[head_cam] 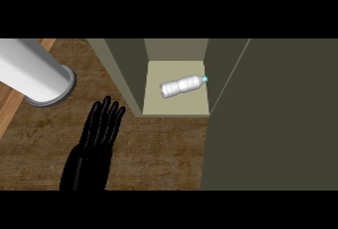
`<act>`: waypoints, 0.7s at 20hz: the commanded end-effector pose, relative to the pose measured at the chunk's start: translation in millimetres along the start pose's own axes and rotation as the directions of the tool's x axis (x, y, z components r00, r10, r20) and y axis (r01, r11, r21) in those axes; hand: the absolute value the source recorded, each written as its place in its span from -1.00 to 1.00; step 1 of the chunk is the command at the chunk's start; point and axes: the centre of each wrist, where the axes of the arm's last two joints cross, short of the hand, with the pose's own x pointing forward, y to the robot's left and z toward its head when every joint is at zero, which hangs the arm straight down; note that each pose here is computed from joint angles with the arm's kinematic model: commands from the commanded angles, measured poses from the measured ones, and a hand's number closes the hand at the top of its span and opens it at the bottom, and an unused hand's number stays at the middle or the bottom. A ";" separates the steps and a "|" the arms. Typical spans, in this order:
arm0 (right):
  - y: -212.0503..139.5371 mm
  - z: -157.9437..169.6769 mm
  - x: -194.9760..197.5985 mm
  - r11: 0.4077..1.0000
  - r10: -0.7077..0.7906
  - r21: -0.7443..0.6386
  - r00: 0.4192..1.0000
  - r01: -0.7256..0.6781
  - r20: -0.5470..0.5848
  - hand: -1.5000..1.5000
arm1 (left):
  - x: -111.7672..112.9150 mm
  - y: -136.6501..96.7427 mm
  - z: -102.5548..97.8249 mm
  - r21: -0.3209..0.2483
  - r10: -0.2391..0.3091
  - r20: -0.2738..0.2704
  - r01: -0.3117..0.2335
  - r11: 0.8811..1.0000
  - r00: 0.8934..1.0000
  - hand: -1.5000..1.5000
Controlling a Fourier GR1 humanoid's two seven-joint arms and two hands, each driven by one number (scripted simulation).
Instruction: Pick up the bottled water, place it into the cabinet and close the cabinet
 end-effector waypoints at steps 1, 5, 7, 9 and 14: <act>-3.5 3.5 -3.5 0.993 0.035 0.112 0.998 -0.029 -0.055 1.00 | 18.1 -2.1 14.7 -0.007 0.023 0.032 -0.023 1.000 0.999 -1.00; 10.0 4.1 10.5 0.957 0.119 0.275 0.988 -0.088 -0.095 1.00 | 35.4 14.2 45.9 0.030 0.008 0.045 -0.010 0.999 0.999 -1.00; 21.1 6.5 10.4 0.943 0.100 0.325 0.991 -0.066 -0.089 1.00 | 46.4 29.1 52.2 0.047 -0.010 0.060 0.008 0.999 0.998 -1.00; 25.5 -0.8 12.9 0.923 0.113 0.378 0.989 -0.068 -0.097 1.00 | 43.5 35.6 61.8 0.051 -0.016 0.058 0.013 0.999 0.998 -1.00; 43.4 -3.7 34.6 0.905 0.111 0.417 0.993 -0.085 -0.040 1.00 | 61.5 56.2 79.7 0.076 -0.014 0.087 0.007 0.997 0.996 -1.00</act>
